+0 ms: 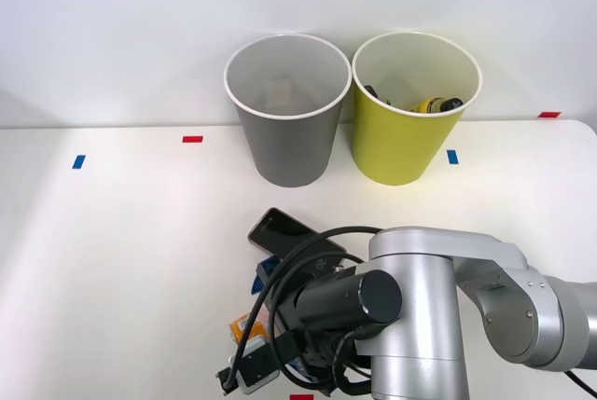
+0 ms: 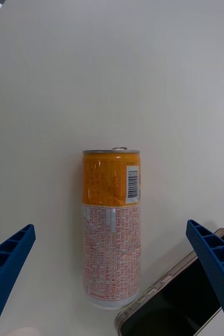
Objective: Put cans in the gray bin, plastic bottles in the light green bin
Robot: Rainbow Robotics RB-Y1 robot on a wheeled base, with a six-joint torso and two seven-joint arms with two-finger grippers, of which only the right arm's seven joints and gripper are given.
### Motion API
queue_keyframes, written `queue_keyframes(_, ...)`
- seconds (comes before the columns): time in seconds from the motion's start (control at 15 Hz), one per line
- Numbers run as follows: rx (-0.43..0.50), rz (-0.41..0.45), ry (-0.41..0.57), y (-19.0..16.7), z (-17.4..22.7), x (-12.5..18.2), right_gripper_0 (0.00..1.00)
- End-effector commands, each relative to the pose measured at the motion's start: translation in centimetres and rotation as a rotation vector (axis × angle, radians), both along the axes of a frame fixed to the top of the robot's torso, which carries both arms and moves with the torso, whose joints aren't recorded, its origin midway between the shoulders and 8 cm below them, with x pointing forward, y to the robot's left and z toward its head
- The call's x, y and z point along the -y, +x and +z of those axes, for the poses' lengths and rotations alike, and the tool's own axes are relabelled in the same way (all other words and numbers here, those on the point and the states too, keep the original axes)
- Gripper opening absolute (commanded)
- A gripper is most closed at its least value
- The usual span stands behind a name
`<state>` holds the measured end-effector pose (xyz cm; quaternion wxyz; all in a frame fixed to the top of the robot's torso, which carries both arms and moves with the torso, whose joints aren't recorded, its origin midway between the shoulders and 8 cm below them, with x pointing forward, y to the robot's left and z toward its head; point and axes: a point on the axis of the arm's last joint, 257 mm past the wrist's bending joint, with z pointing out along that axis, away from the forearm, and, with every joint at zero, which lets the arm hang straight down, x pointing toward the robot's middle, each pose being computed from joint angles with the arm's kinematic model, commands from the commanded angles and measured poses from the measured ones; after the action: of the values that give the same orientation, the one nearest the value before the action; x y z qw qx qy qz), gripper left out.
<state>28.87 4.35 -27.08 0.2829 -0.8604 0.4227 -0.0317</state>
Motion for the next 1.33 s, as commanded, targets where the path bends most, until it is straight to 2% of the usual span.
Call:
queue_keyframes(0.07, -0.007, -0.004, 0.005, -0.2, 0.0, -0.2, 1.0)
queue_keyframes(0.4, -0.025, -0.021, -0.008, 0.1, -1.2, -0.7, 1.0)
queue_keyframes(0.8, -0.027, -0.041, -0.007, 1.5, -3.2, -3.4, 1.0)
queue_keyframes(1.0, 0.002, -0.052, 0.008, 3.0, -3.5, -4.4, 1.0)
queue_keyframes(1.33, 0.027, -0.045, -0.022, 3.7, -4.1, -4.1, 1.0)
